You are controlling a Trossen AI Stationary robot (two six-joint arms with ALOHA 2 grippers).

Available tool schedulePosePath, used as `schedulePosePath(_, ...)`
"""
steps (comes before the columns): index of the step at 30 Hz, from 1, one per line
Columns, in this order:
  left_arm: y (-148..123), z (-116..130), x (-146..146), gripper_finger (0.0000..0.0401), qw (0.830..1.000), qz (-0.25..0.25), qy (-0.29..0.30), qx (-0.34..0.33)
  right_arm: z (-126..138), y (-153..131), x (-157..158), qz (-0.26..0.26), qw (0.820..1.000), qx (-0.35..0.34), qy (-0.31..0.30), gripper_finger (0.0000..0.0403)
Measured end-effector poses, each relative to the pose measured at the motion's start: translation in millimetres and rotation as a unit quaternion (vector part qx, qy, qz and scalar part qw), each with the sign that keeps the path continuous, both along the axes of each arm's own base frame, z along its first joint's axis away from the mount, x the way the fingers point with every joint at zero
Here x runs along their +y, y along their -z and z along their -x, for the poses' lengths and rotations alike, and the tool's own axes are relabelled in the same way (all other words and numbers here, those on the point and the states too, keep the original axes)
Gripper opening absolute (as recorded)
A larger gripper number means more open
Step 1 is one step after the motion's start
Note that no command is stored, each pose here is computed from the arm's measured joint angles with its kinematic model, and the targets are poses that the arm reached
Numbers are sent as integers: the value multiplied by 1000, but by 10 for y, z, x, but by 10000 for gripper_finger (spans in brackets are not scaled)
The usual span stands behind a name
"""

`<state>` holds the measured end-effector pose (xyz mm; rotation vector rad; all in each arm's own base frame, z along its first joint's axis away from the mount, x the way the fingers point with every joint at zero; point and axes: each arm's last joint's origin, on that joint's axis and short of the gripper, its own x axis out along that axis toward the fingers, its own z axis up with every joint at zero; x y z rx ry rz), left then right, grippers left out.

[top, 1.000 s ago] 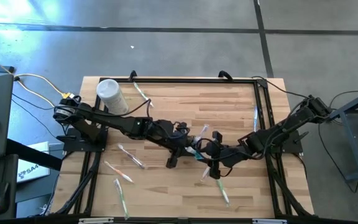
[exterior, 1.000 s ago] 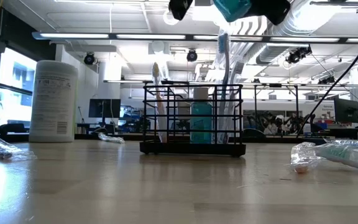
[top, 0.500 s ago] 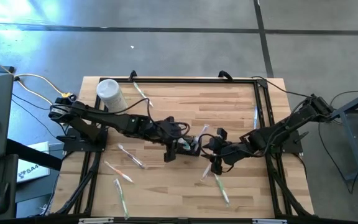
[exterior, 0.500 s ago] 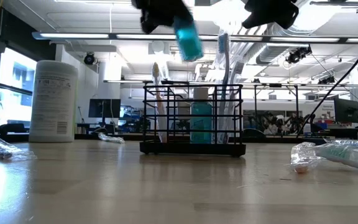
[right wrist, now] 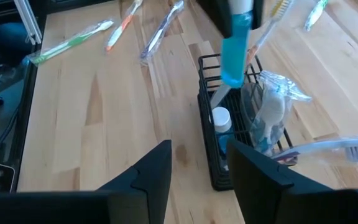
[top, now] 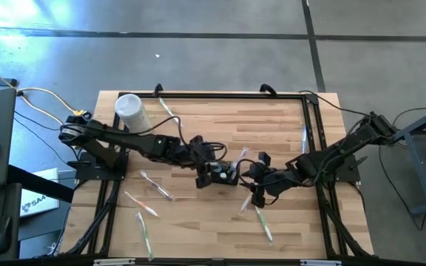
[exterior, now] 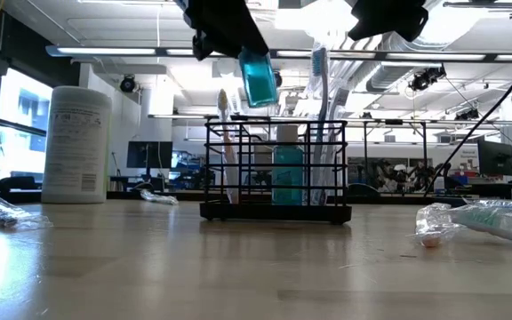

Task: Pick & Place toothbrushing station
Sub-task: Put the blue mouthwash bottle into the mesh organizer

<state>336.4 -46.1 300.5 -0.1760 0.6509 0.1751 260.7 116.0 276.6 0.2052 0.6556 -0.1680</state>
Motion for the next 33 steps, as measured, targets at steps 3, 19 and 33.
schedulePosePath(3,56,-33,56,92,1000,15,-11,11,0,0,0,0,1000,0,0,143)
schedulePosePath(19,223,-134,105,92,998,53,0,39,6,7,-2,2,1000,4,0,141)
schedulePosePath(33,235,-121,101,92,997,68,1,49,7,8,-2,2,1000,5,0,140)
